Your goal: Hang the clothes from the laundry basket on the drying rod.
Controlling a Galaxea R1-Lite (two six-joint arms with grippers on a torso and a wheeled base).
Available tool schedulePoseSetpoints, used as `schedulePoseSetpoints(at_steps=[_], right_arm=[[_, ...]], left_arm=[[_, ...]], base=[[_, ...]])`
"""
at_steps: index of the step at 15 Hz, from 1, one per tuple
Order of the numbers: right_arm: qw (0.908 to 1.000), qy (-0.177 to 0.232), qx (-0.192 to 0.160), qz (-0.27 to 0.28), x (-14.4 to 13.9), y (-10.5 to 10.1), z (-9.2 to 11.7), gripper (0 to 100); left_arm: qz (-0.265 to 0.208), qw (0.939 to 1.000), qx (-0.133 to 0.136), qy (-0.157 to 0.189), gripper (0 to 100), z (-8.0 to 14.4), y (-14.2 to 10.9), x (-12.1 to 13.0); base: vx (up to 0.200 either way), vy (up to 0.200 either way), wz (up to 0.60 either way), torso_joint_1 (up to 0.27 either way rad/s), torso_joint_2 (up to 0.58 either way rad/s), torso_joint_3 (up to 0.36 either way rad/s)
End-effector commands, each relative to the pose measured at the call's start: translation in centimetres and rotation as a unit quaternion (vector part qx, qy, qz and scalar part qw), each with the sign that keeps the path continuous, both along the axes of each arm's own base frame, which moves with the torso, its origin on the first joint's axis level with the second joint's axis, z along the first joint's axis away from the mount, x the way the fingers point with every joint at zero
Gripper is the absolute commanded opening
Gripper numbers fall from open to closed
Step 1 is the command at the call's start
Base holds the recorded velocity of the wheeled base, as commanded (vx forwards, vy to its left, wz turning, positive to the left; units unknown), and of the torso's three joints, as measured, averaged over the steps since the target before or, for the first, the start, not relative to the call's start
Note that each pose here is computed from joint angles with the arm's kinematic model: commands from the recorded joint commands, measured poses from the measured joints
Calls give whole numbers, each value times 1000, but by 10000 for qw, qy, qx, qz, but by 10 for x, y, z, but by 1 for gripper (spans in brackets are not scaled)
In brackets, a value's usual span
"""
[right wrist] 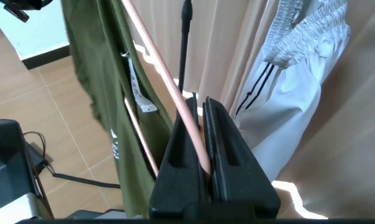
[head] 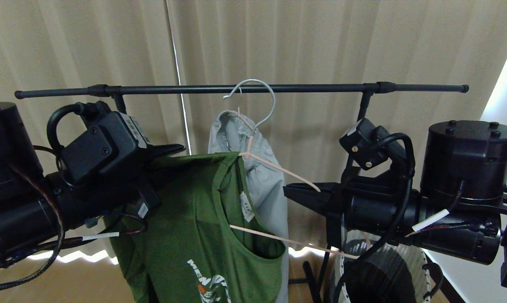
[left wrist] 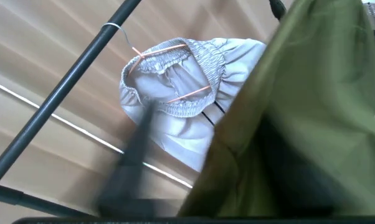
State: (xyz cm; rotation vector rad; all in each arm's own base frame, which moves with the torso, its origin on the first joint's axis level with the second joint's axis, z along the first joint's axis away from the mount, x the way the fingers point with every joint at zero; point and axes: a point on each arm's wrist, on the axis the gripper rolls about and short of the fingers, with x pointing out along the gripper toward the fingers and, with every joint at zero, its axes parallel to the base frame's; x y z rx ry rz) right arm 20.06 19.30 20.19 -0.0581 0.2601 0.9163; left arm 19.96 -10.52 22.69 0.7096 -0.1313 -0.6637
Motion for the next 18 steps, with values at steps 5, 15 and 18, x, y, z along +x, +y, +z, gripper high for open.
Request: schedulePoseSetpoints(at_steps=[5, 15, 18], right_arm=[[10000, -2, 19, -13, -1, -1, 1, 0], [9980, -131, 3, -613, 0, -20, 3, 100], [9964, -336, 85, -773, -5, -35, -3, 100]], left_arm=[[2, 10000, -7, 39, 0, -3, 2, -4], [1001, 9950, -35, -52, 0, -1, 12, -14], [1559, 9876, -173, 27, 0, -3, 18, -20]], base=[[0, 0, 0, 0, 0, 0], [0, 0, 0, 0, 0, 0], [0, 0, 0, 0, 0, 0]])
